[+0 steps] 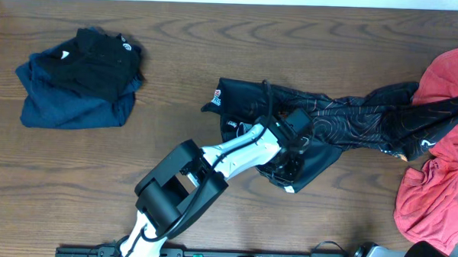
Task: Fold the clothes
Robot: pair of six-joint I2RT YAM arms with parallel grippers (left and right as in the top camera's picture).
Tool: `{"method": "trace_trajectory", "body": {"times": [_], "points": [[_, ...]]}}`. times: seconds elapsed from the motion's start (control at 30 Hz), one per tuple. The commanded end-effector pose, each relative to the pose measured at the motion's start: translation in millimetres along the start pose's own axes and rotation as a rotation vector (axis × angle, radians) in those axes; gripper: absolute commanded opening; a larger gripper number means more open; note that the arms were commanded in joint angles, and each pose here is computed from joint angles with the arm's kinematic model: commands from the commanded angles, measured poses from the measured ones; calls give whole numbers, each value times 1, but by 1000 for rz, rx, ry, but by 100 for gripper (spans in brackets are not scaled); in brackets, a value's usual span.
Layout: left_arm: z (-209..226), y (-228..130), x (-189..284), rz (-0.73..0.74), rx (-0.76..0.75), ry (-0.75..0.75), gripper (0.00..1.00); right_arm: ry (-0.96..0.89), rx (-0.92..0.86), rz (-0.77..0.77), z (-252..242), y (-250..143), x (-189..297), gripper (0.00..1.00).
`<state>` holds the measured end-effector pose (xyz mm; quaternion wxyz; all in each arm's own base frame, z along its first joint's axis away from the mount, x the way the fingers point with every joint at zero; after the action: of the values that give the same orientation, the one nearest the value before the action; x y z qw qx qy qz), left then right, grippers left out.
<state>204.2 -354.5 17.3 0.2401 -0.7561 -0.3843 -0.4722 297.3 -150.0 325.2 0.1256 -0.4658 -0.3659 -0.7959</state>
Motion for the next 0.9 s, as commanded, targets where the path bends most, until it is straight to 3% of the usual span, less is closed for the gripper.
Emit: {"method": "trace_trajectory", "body": {"times": [0.0, 0.2, 0.33, 0.6, 0.87], "points": [[12, 12, 26, -44, 15, 4, 6, 3, 34, -14, 5, 1, 4, 1], [42, 41, 140, -322, 35, 38, 6, 3, 34, -14, 5, 1, 4, 1], [64, 37, 232, -553, 85, 54, 6, 3, 34, -10, 5, 0, 4, 1], [71, -20, 400, -1037, 58, 178, 6, 11, 32, 19, 6, -7, 5, 1], [24, -99, 518, -1421, -30, 304, 6, 57, 46, -24, 14, -12, 26, 1]]}}
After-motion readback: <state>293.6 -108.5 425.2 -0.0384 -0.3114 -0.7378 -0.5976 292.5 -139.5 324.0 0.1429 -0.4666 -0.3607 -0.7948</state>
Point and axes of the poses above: each gripper's point midway between its finger pads, its own x axis back along the fingers, its own z axis along the line the jaws close on, y = z × x, the point moved 1 cm from there along x, back along the fingers, and after that the axes turned 9 degrees about -x, right-handed, at the moved point
